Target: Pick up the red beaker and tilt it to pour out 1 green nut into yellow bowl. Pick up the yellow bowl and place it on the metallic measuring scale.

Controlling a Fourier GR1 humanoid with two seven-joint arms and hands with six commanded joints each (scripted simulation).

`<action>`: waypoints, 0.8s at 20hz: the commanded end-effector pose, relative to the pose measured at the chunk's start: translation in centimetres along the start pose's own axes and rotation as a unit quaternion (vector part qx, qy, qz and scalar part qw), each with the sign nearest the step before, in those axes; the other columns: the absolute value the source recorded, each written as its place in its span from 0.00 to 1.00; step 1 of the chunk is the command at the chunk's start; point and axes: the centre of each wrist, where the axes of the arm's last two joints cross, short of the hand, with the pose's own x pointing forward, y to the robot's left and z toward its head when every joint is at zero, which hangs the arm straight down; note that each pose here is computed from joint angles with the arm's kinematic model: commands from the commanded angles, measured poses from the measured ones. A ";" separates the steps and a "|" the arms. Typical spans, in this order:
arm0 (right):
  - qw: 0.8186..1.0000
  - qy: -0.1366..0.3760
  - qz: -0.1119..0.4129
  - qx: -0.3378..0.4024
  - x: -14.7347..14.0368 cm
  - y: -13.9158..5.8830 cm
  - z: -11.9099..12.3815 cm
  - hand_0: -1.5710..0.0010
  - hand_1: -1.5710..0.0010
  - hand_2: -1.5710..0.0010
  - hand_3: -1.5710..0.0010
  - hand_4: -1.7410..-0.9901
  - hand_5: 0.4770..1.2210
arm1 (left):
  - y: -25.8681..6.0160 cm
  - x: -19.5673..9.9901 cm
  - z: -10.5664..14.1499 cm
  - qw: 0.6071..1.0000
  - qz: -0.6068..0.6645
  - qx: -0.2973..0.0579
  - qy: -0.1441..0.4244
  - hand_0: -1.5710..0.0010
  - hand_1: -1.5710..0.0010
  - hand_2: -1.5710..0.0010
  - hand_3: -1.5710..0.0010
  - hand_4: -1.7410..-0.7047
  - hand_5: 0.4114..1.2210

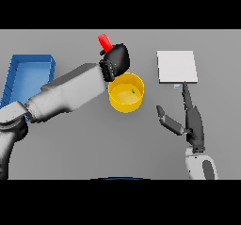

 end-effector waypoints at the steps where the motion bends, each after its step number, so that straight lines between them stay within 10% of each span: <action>1: 1.000 -0.011 0.000 0.000 0.3 0.0 0.2 1.00 1.00 1.00 1.00 0.70 0.15 | 0.0 -0.2 -0.1 1.000 -0.018 -0.001 0.006 0.00 0.00 0.00 0.00 0.01 1.00; 7: 1.000 -0.009 0.012 -0.002 0.1 -0.3 0.2 1.00 1.00 1.00 1.00 0.71 0.16 | 1.3 -0.9 -0.1 0.997 -0.078 0.004 -0.016 0.00 0.00 0.00 0.00 0.01 1.00; 12: 1.000 -0.015 0.011 0.000 0.6 0.1 -0.1 1.00 1.00 1.00 1.00 0.72 0.15 | 3.4 -8.0 1.7 0.996 -0.062 0.030 0.048 0.00 0.00 0.11 0.04 0.06 1.00; 14: 1.000 -0.018 0.003 0.003 0.5 0.4 -0.5 1.00 1.00 1.00 1.00 0.74 0.16 | 3.8 -11.1 2.8 0.995 -0.036 0.048 0.077 0.00 0.00 0.07 0.34 0.04 1.00; 16: 1.000 -0.019 -0.005 0.003 0.5 0.0 -0.6 1.00 1.00 1.00 1.00 0.75 0.16 | 4.1 -14.6 4.3 0.992 -0.002 0.053 0.116 0.00 0.00 0.04 0.22 0.03 1.00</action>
